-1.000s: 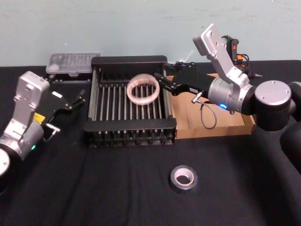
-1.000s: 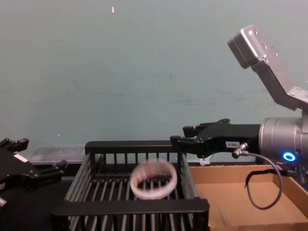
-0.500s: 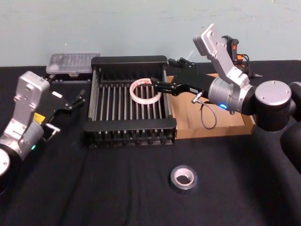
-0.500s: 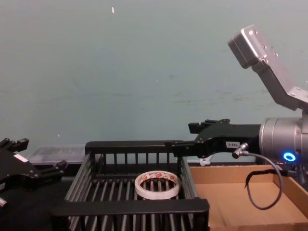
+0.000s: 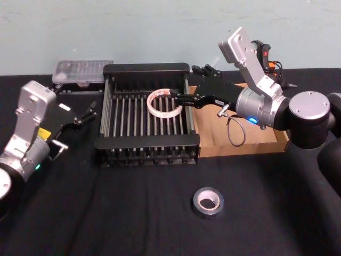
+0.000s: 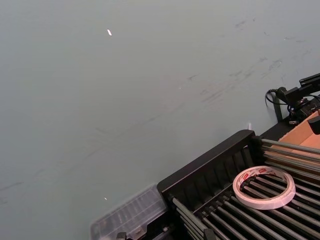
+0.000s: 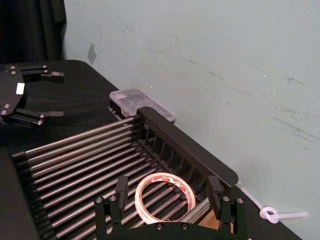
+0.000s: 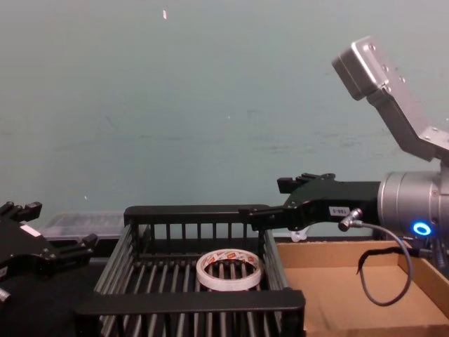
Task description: Pick up the white tape and place it into the black box , Pick up the silver tape and place it into the brown box.
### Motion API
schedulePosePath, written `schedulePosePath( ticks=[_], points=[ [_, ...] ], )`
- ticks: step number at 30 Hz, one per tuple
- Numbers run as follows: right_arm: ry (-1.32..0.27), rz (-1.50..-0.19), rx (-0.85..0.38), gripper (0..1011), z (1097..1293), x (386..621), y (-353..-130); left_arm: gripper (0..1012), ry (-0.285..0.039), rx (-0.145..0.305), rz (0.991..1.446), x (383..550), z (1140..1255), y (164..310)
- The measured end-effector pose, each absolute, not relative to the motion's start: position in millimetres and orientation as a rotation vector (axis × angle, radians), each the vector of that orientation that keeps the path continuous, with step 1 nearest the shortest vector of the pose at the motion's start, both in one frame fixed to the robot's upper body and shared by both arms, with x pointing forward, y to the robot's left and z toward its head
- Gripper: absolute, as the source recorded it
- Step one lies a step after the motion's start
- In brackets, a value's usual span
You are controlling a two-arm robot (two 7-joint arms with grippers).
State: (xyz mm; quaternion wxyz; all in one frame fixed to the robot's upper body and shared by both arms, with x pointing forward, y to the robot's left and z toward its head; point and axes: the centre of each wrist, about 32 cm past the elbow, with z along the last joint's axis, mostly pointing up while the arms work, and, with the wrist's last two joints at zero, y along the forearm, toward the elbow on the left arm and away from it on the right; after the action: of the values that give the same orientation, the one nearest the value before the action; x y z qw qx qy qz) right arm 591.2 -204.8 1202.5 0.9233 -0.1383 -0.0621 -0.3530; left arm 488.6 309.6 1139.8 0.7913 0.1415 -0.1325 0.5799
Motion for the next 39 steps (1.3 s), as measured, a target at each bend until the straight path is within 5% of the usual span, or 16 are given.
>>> schedulePosePath(
  ticks=[17,39],
  points=[
    [-0.111,-0.764,-0.244,1003,1213.0,570.4,-221.7,1001,-0.285,0.304,1.248,488.6,1139.8,309.7],
    [-0.012,-0.741,-0.316,1002,1224.0,491.9,-264.7,1002,-0.285,0.304,1.248,488.6,1139.8,309.7]
  ],
)
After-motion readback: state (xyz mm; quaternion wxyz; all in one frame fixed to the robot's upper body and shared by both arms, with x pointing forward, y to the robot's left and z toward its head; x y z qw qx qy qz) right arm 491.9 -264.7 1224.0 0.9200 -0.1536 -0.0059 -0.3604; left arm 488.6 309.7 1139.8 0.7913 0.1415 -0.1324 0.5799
